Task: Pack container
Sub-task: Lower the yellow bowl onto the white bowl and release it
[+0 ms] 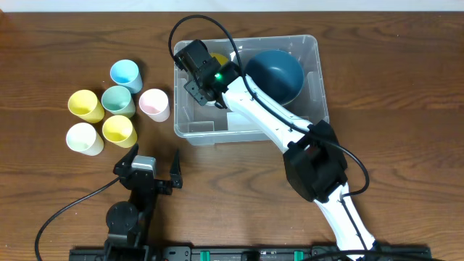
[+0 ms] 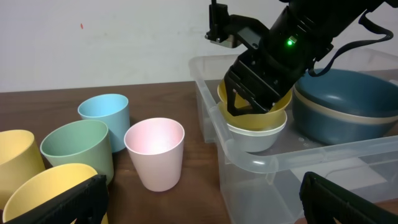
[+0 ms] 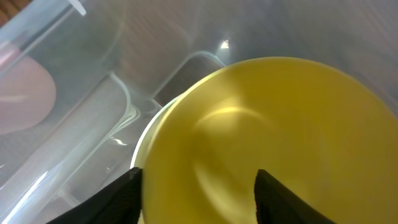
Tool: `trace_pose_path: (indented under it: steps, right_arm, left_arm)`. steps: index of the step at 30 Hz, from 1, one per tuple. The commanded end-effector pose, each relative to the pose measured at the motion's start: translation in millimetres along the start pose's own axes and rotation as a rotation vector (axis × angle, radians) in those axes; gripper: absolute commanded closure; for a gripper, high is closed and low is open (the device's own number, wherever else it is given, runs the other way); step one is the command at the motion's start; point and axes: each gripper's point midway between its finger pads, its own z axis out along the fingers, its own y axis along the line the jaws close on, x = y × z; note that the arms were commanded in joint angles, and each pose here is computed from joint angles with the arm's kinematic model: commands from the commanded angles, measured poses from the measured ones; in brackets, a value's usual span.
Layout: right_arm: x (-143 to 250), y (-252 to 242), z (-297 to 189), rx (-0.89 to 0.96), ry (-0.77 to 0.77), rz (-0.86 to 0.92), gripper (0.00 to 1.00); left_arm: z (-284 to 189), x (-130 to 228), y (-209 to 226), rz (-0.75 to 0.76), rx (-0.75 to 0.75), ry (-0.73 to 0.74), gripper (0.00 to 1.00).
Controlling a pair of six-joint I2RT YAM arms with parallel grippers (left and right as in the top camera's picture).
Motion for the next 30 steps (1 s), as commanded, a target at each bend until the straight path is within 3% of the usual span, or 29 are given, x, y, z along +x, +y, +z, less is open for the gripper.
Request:
trace_pose_path:
  steps: [1, 15, 30]
  right_arm:
    - [-5.2, 2.3, -5.2, -0.017, -0.013, 0.012, 0.51]
    - [-1.5, 10.3, -9.6, -0.055, 0.005, 0.01, 0.77]
    - [3.7, 43.5, -15.0, -0.086, 0.025, -0.043, 0.81]
  left_arm:
    - [0.8, 15.5, 0.4, -0.001, 0.001, 0.046, 0.02]
    - [0.8, 15.5, 0.4, -0.001, 0.001, 0.046, 0.02]
    - [0.8, 15.5, 0.4, -0.001, 0.001, 0.046, 0.02]
